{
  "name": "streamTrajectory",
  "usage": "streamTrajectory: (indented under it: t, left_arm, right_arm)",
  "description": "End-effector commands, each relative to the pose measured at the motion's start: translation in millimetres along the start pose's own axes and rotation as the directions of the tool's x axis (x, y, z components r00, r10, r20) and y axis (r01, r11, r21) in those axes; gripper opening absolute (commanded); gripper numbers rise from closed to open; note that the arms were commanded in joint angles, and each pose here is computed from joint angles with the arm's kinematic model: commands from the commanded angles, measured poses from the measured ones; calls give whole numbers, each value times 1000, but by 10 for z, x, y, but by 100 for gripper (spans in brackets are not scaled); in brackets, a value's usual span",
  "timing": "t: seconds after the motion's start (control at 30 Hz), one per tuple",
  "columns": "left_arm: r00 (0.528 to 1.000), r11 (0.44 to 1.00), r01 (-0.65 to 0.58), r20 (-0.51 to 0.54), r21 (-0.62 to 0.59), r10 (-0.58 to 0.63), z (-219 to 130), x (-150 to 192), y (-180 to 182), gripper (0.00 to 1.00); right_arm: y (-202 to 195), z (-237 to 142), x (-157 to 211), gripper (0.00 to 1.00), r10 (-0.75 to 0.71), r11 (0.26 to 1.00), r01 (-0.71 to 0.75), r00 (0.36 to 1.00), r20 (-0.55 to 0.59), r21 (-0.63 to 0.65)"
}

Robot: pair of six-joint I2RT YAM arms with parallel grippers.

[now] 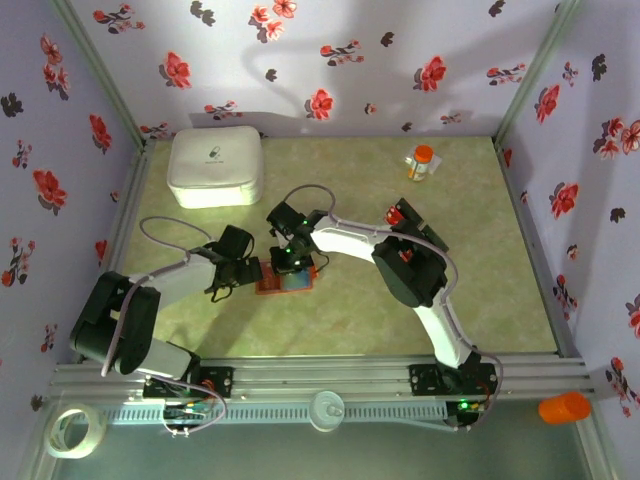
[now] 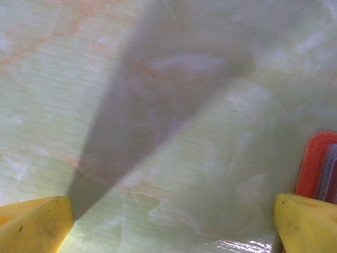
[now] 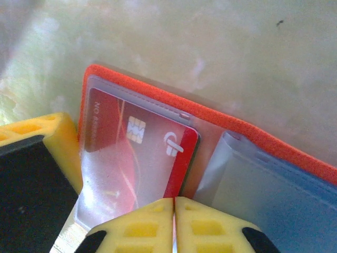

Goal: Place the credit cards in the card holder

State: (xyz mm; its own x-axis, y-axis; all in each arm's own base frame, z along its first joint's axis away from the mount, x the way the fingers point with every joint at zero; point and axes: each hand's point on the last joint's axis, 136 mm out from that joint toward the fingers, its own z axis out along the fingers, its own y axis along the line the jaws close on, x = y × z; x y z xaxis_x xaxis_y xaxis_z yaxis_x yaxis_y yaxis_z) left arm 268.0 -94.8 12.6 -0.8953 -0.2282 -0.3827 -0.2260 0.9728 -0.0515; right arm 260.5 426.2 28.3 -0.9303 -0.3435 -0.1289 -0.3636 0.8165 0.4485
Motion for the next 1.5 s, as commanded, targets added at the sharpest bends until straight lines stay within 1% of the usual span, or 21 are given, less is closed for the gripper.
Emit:
streamTrajectory:
  t: [0.0,0.13,0.47,0.6,0.77,0.9,1.07,1.47]
  left_arm:
    - [998,988,-6,-53,152,14,127,142,-286,100]
    - [1000,988,-8,-25,153,12,9,47,-286,100]
    - [997,984,-7,77,180,-7,-473,-312,-296,100]
    - [995,974,4,98,225,-27,-622,-385,-373,100]
    - [993,959,7,108,283,-39,-730,-376,-547,100]
    - [994,947,-4,105,320,-31,-742,-290,-725,100]
    - [996,944,-28,92,329,-3,-674,-170,-876,100]
    - [996,952,-74,59,297,59,-417,7,-951,100]
  right_arm:
    - [118,-262,-35,19,-26,999,27,999,48,-23]
    - [43,-441,-47,22,-17,1000,19,997,80,-20]
    - [-383,-782,-101,23,48,999,-46,987,153,-16]
    - [-457,-835,-138,20,53,998,-49,985,162,-28]
    - [-459,-786,-181,13,54,997,-47,987,152,-54]
    - [-445,-700,-219,9,61,996,-51,989,133,-74]
    - [-475,-585,-258,7,72,995,-63,991,112,-81]
    - [-648,-304,-162,4,103,993,-99,993,56,-59]
